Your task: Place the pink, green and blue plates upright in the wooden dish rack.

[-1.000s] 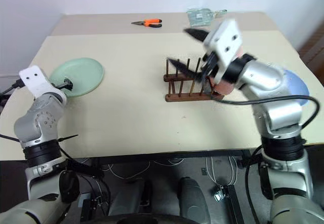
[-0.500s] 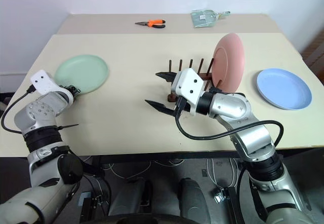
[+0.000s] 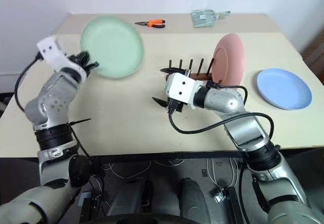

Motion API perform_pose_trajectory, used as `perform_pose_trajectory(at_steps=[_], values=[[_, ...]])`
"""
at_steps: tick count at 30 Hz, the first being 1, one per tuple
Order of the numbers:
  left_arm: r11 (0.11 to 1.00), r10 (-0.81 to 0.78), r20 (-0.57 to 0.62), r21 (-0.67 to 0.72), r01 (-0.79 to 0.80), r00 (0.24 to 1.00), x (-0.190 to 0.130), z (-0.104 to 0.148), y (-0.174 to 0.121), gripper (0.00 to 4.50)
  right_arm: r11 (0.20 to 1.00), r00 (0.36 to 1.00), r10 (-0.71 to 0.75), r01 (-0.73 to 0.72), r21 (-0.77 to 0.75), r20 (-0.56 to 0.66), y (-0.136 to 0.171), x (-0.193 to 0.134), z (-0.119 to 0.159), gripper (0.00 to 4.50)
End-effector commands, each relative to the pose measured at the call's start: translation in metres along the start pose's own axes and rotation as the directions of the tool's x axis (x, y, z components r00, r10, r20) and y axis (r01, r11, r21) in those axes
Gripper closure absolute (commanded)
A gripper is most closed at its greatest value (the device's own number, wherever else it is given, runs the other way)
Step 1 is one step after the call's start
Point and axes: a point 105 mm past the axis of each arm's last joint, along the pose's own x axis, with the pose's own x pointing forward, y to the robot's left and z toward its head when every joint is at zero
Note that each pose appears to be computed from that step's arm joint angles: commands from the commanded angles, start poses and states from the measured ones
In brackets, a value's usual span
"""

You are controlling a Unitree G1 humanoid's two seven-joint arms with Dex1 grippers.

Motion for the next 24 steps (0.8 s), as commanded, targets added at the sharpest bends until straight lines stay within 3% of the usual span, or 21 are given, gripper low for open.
perform_pose_trajectory(at_steps=[1,5,11,15,20,21,22,24], values=[[0.976,-0.215,0.120,0.041,0.212,0.969,-0.012,0.031,-0.056,4.50,0.953,0.994,-0.103,0.092,-0.289,-0.024,-0.023,0.009,0.002,0.01],[0.958,-0.288,0.100,0.043,0.285,0.952,-0.019,0.028,-0.079,4.50,0.863,0.979,-0.192,0.136,-0.487,-0.066,-0.037,0.016,-0.012,0.01],[0.928,-0.370,0.070,-0.029,0.373,0.926,-0.031,0.022,-0.103,4.50,0.808,0.960,-0.261,0.160,-0.568,-0.101,-0.045,0.018,-0.027,0.01],[0.914,-0.400,0.052,-0.043,0.403,0.915,-0.037,0.017,-0.112,4.50,0.793,0.945,-0.314,0.204,-0.575,-0.098,-0.054,0.014,-0.029,1.25],[0.919,-0.384,0.037,-0.084,0.386,0.922,-0.034,0.013,-0.106,4.50,0.764,0.934,-0.352,0.251,-0.594,-0.058,-0.060,0.011,-0.023,3.87],[0.917,-0.386,0.038,-0.092,0.388,0.922,-0.034,0.013,-0.106,4.50,0.760,0.933,-0.357,0.257,-0.597,-0.053,-0.061,0.010,-0.022,4.32],[0.917,-0.383,0.039,-0.101,0.385,0.923,-0.033,0.013,-0.105,4.50,0.751,0.928,-0.369,0.266,-0.605,-0.050,-0.063,0.008,-0.022,4.47],[0.920,-0.368,0.059,-0.124,0.372,0.928,-0.032,0.018,-0.103,3.40,0.740,0.923,-0.382,0.277,-0.613,-0.043,-0.065,0.005,-0.021,4.50]])
